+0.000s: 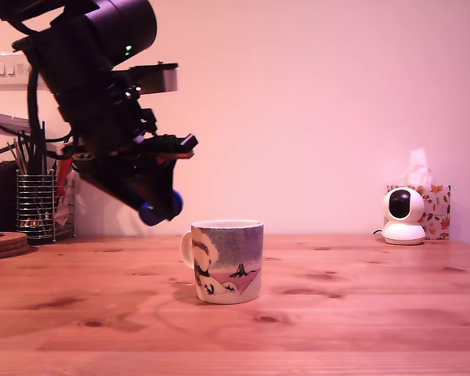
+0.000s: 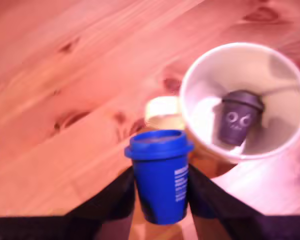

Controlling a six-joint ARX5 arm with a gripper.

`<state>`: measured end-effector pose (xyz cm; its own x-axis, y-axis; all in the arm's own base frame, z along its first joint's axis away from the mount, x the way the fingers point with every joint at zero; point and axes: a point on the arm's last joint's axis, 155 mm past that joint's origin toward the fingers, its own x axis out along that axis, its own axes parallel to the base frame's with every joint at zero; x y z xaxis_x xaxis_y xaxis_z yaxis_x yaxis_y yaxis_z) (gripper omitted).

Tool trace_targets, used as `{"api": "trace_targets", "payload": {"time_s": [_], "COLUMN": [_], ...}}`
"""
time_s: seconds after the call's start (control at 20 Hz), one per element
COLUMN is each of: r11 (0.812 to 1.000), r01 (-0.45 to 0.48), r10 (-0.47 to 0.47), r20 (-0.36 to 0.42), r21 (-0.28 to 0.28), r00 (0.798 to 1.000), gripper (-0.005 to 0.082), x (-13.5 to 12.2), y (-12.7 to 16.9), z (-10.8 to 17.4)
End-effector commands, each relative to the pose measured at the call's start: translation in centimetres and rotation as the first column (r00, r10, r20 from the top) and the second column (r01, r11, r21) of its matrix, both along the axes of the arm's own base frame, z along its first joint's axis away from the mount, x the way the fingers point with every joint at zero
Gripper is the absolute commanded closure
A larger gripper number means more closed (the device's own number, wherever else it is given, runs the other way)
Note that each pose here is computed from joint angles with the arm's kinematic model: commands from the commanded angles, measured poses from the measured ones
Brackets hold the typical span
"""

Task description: Pick up the coffee capsules on the table and drop them inside the coffee cup

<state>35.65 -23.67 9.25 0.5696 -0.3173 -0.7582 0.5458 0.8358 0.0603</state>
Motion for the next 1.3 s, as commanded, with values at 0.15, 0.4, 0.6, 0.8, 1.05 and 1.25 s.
{"api": "trace_targets", "payload": {"time_s": [0.15,0.4,0.6,0.8,1.05,1.25], "r11": [0.997,0.986,0.973,0.959,0.955,0.955], "r01": [0.067,0.143,0.178,0.219,0.239,0.241], "r10": [-0.065,-0.134,-0.155,-0.191,-0.220,-0.226], "r20": [0.062,0.096,0.157,0.160,0.121,0.103], "r21": [-0.036,-0.089,-0.146,-0.182,-0.178,-0.171], "r00": [0.996,0.986,0.975,0.969,0.968,0.969], "gripper": [0.0504,0.0504,0.0504,0.0504,0.0504,0.0504], "x": [-0.2,-0.5,0.1,-0.1,-0.5,-0.6], "y": [-2.2,-4.2,-5.6,-6.7,-7.5,-7.7], "z": [1.1,2.1,3.6,3.8,1.9,0.9]}}
